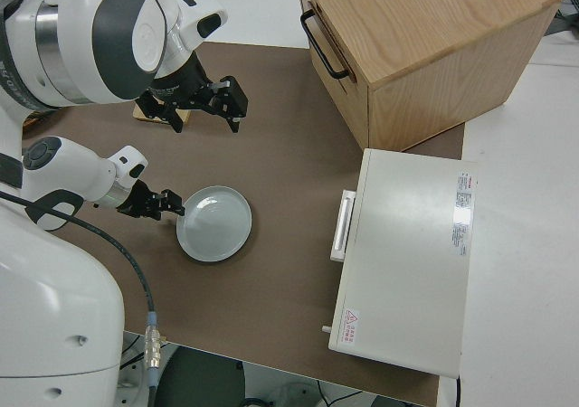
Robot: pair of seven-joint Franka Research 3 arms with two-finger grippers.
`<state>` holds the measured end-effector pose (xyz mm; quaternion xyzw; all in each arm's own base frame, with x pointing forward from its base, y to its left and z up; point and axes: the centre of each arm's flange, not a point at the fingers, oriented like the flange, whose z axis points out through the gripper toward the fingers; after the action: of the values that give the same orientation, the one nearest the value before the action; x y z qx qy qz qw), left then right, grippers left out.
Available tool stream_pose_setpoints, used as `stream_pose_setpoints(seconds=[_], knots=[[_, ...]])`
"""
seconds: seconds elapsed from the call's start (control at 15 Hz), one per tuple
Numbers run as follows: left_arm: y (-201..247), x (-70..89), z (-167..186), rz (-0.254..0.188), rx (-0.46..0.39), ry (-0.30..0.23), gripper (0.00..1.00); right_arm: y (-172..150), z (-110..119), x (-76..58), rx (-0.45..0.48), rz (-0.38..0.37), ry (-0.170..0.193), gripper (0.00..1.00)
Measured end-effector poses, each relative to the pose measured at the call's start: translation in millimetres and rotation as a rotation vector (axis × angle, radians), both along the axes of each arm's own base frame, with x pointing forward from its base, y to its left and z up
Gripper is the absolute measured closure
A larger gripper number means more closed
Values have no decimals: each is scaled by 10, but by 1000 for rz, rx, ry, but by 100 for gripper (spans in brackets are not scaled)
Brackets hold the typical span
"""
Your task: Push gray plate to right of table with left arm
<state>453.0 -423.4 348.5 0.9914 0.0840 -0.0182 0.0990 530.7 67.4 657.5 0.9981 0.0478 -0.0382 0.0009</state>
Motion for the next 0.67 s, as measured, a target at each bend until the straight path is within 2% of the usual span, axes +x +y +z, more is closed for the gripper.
stream_pose_setpoints(seconds=[0.2,0.4,0.53,0.67], knots=[[372,173,202,-47,40,16,1,0,0,0,0,0,0,1],[941,410,384,-96,82,49,0,0,0,0,0,0,0,1],[1342,552,521,-108,100,64,0,0,0,0,0,0,0,1],[1758,681,726,-111,106,55,0,0,0,0,0,0,0,1]])
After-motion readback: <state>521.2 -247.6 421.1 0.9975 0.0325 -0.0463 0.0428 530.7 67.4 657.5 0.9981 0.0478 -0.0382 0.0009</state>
